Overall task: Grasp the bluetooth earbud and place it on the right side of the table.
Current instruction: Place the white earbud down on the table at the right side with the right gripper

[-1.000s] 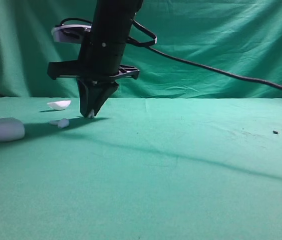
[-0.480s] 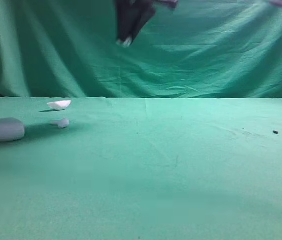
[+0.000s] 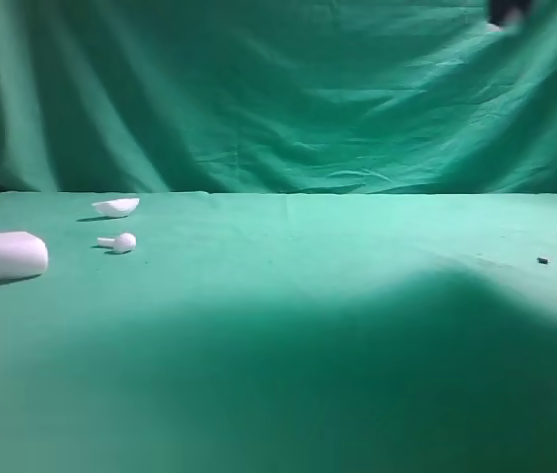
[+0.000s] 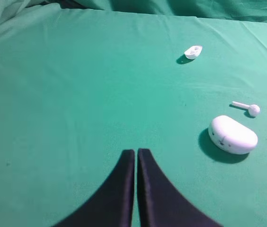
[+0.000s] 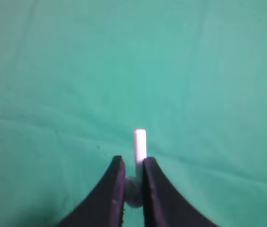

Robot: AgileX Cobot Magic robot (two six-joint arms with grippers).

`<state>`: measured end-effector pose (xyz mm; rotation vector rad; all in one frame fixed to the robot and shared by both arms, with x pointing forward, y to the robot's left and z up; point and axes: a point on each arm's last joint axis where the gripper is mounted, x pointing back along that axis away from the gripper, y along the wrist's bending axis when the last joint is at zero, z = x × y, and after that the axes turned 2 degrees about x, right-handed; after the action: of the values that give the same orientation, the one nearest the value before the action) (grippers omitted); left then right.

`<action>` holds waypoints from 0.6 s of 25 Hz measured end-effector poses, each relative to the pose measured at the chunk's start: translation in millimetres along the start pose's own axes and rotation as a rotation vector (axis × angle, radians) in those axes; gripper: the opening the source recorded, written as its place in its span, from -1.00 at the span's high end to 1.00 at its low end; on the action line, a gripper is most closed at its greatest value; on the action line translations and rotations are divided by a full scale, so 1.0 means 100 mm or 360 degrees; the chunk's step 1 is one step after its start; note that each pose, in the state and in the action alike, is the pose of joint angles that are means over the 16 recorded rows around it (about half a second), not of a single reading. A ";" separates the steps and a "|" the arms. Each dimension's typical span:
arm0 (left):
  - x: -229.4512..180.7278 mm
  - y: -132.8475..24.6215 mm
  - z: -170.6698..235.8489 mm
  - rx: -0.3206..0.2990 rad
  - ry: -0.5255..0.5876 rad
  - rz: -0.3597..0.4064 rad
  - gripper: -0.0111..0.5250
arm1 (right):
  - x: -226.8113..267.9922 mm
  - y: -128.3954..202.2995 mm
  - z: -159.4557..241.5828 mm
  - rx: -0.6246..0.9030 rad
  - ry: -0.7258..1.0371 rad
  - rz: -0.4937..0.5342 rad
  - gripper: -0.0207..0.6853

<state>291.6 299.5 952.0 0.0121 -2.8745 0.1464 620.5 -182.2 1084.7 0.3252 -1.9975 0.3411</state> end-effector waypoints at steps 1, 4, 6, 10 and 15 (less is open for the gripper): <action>0.00 0.00 0.00 0.0000 0.0000 0.0000 0.96 | -0.05 -0.07 0.12 -0.0037 0.0027 0.0018 0.72; 0.00 0.00 0.00 0.0000 0.0000 0.0000 0.96 | -0.24 -0.21 0.50 -0.0118 0.0102 0.0053 0.72; 0.00 0.00 0.00 0.0000 0.0000 0.0000 0.96 | -0.38 -0.25 0.74 -0.0157 0.0141 0.0061 0.72; 0.00 0.00 0.00 0.0000 0.0000 0.0000 0.96 | -0.65 -0.26 1.14 -0.0208 0.0188 0.0057 0.72; 0.00 0.00 0.00 0.0000 0.0000 0.0000 0.96 | -0.90 -0.21 1.38 -0.0215 0.0210 0.0044 0.72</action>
<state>291.6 299.5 952.0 0.0121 -2.8745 0.1464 552.6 -247.2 947.5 0.1848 -1.8856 0.2374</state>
